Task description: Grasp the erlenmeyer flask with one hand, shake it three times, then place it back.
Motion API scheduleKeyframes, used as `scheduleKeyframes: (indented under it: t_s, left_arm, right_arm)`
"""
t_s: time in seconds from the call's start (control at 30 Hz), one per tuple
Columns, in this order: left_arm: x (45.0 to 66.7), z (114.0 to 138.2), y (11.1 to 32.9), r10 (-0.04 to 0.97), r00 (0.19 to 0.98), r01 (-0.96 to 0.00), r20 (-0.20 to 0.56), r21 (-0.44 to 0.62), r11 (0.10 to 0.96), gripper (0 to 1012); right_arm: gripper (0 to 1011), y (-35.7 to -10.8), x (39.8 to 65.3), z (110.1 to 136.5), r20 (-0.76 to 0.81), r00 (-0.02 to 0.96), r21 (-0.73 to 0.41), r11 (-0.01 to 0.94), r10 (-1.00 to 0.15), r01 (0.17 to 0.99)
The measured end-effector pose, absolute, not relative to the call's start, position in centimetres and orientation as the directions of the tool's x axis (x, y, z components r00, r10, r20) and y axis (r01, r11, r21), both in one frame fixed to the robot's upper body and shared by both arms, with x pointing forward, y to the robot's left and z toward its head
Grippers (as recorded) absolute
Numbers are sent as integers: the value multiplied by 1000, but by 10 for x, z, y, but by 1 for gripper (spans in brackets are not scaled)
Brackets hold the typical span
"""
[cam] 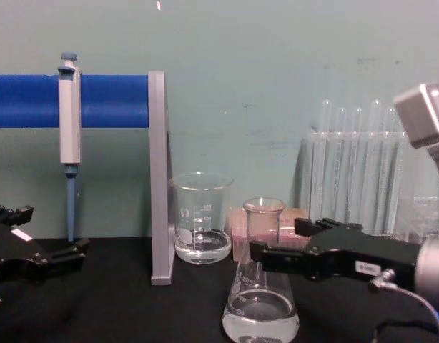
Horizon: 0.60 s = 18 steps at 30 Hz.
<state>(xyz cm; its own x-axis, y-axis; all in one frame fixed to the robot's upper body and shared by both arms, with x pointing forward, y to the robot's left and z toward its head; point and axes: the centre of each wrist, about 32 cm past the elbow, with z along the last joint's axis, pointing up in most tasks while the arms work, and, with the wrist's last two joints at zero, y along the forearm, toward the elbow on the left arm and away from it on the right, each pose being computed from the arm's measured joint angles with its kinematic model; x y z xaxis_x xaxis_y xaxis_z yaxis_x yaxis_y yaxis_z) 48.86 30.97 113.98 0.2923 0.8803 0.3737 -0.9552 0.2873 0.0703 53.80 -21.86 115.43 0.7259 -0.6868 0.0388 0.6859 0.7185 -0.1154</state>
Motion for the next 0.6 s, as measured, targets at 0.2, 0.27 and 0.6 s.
scheduleKeyframes:
  t_s: [0.2, 0.27, 0.6]
  left_arm:
    - [489, 1140, 310, 880, 292, -955, 374, 70, 287, 1001]
    - [489, 1140, 310, 880, 292, -955, 374, 70, 287, 1001]
    - [489, 1140, 310, 880, 292, -955, 374, 70, 287, 1001]
  right_arm:
    - [1003, -233, 527, 1159, 40, 734, -118, 727, -678, 677]
    - [1003, -237, 523, 1161, 38, 738, -117, 730, -674, 673]
    - [1003, -256, 511, 1169, 43, 753, -119, 745, -656, 656]
